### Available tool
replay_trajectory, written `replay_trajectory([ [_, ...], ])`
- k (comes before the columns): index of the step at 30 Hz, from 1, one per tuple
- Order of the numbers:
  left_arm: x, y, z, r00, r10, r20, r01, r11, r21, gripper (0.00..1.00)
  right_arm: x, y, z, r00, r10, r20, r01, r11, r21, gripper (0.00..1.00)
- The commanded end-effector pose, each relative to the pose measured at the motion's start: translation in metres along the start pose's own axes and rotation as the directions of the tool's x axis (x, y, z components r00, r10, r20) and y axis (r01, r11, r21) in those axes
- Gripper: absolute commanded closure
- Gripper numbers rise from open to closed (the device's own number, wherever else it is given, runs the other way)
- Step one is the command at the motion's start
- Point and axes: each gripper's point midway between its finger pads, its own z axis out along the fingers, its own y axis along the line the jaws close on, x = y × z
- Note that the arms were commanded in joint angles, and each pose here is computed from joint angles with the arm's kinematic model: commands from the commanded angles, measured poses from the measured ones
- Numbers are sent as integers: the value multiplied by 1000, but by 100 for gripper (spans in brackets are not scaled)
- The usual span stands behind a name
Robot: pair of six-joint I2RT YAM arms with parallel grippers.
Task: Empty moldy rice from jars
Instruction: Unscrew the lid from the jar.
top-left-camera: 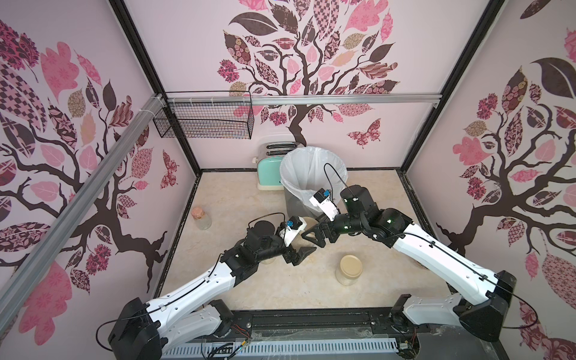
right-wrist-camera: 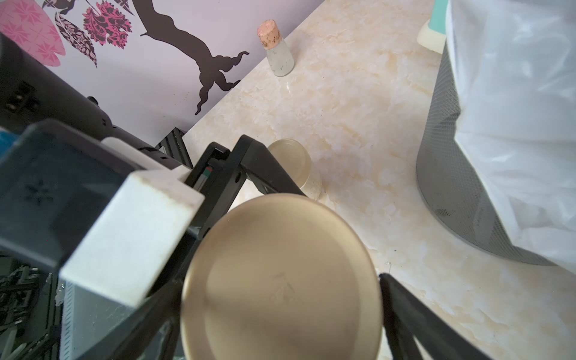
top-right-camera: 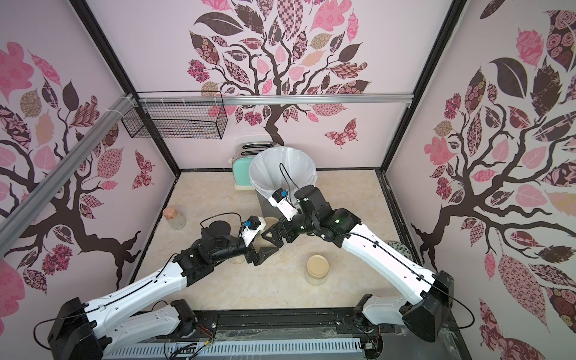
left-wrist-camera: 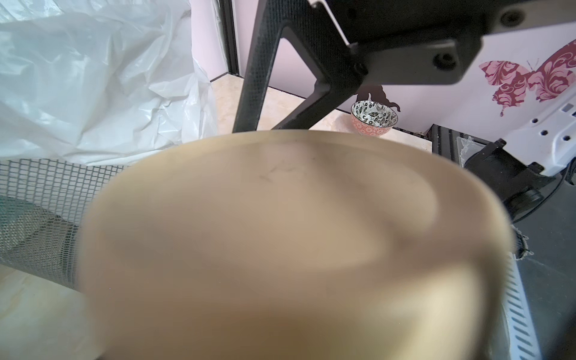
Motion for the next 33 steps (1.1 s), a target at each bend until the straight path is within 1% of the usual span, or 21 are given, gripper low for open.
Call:
replay_trajectory([
  [1, -48, -3, -6, 988, 48, 149, -50, 999, 11, 37, -5, 2, -3, 1000, -18, 12, 17, 1000, 8, 7],
  [5, -46, -4, -6, 988, 42, 146, -46, 999, 20, 37, -7, 4, -5, 999, -41, 21, 41, 999, 1, 13],
  [8, -48, -10, -9, 988, 26, 152, -34, 998, 51, 37, -6, 7, -7, 995, -90, 32, 90, 996, -9, 15],
  [10, -48, -19, -11, 989, 20, 149, -35, 994, 100, 37, -5, 15, -8, 991, -128, 45, 130, 990, -52, 17],
  [14, -55, -26, -18, 988, 5, 157, -26, 991, 134, 37, -4, 28, -11, 981, -181, 66, 188, 974, -127, 19],
  [17, -59, -34, -26, 987, 1, 163, -29, 985, 169, 37, 1, 42, -16, 965, -248, 88, 261, 946, -194, 18],
  [22, -65, -53, -42, 989, -6, 145, -32, 966, 257, 38, 6, 65, -34, 924, -339, 177, 378, 883, -279, 18],
  [29, -75, -66, -60, 986, -14, 166, -39, 949, 313, 37, 9, 80, -48, 895, -372, 247, 440, 824, -356, 19],
  [33, -74, -70, -63, 989, -16, 146, -35, 940, 339, 38, 10, 87, -54, 872, -396, 288, 484, 788, -381, 19],
])
